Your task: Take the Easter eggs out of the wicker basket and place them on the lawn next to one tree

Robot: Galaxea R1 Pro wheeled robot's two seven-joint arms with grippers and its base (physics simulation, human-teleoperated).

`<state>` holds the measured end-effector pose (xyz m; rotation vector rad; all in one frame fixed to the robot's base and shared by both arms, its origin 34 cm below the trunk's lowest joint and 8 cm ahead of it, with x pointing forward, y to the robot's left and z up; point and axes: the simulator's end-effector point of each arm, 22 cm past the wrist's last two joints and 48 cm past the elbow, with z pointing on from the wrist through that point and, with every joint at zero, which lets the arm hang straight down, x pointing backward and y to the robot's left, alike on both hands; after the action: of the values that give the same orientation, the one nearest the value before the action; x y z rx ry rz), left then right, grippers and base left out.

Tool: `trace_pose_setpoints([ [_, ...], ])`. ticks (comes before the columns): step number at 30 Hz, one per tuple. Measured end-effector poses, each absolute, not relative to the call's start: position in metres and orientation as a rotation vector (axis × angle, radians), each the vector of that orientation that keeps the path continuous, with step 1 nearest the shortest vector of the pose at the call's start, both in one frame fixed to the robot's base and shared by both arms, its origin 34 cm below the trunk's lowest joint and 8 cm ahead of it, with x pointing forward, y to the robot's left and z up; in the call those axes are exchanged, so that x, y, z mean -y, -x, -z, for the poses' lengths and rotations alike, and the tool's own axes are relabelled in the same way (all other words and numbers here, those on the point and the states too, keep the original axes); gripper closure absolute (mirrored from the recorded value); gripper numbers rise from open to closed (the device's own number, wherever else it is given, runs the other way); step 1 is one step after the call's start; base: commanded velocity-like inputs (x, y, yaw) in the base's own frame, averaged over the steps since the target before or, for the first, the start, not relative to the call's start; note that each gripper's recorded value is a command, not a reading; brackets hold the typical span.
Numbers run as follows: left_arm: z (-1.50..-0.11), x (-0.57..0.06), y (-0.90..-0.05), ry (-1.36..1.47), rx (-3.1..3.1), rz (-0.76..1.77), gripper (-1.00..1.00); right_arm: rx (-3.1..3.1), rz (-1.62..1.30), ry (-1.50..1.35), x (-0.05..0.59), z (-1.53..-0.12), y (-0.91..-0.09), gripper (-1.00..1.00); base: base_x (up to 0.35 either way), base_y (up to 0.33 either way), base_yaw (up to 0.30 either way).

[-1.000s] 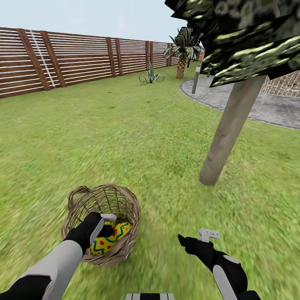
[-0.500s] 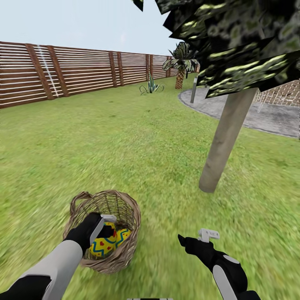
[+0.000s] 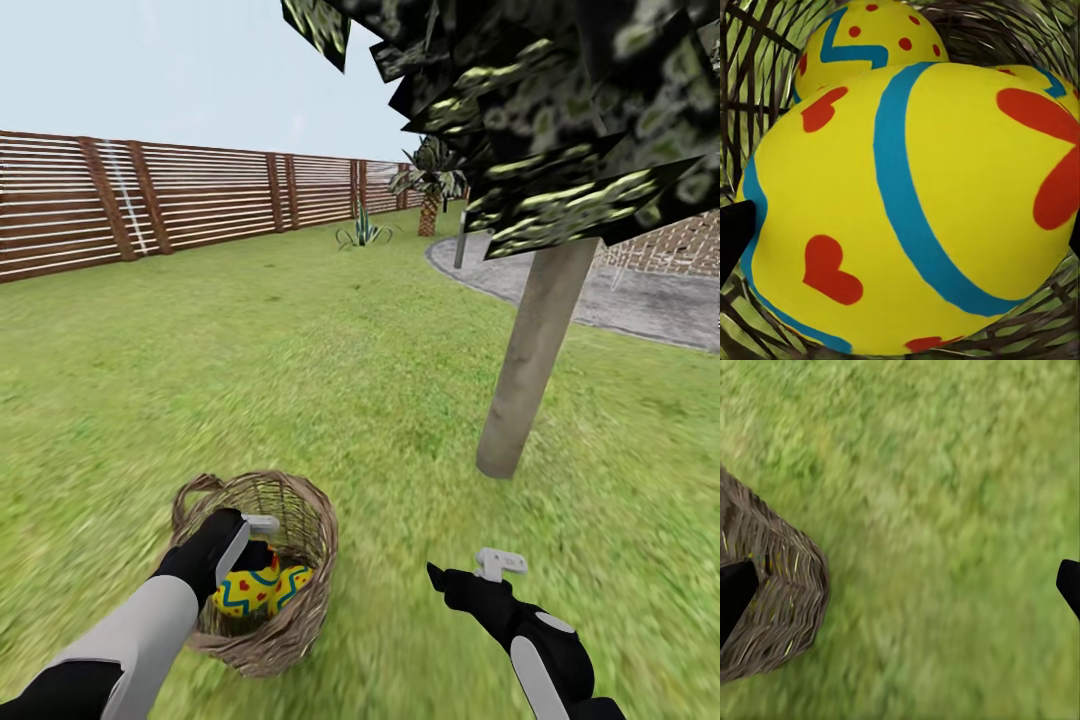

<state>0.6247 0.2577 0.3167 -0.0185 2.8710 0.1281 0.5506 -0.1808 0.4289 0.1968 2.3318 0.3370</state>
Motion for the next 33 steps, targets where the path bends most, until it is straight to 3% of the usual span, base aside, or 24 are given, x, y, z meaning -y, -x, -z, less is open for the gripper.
trace_pose_setpoints([
  [21,-0.349,-0.257,-0.621,0.015,-2.893,-0.126,1.00,-2.280,-0.338,-0.186,0.181,-0.455,-0.554,-1.00,-0.002,0.000,0.000],
  [33,-0.381,-0.257,-0.630,0.017,-2.843,-0.122,1.00,-2.232,-0.339,-0.175,0.181,-0.479,-0.556,-1.00,-0.134,0.000,0.000],
])
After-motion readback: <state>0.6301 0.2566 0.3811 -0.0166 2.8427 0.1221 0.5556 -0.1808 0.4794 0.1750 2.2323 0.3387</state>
